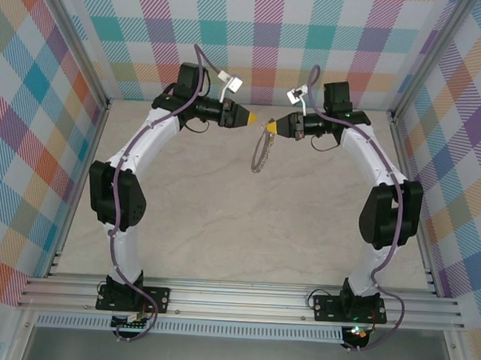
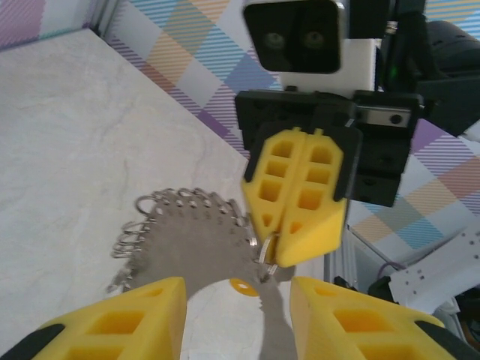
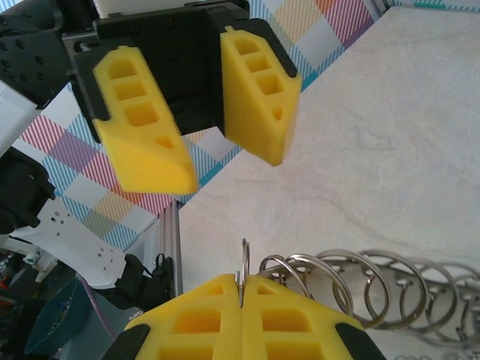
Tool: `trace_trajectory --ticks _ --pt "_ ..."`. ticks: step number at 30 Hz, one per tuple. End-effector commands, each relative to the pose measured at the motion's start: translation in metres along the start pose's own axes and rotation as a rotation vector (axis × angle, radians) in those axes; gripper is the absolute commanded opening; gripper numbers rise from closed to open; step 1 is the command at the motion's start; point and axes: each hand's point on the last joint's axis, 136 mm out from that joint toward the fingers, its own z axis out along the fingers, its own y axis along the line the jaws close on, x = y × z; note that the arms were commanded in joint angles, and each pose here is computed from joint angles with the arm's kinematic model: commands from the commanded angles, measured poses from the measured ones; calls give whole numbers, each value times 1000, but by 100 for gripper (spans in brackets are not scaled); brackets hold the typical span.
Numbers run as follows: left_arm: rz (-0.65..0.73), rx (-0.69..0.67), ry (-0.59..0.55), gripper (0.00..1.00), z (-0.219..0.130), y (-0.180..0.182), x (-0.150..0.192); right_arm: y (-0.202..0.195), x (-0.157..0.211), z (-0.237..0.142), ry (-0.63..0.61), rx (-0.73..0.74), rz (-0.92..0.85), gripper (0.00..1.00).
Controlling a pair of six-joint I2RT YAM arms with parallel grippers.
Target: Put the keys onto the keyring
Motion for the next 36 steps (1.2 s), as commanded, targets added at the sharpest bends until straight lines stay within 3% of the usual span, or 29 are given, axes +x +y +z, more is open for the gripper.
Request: trace_trajectory --ticks 1,11,36 --pt "-6 65 10 44 -3 -8 0 18 -16 -2 -23 -77 -60 0" --pt "-30 102 32 49 0 -8 8 22 -16 6 -21 -99 -59 0" --pt "0 185 62 39 9 -33 15 26 -19 14 -21 -113 -65 0"
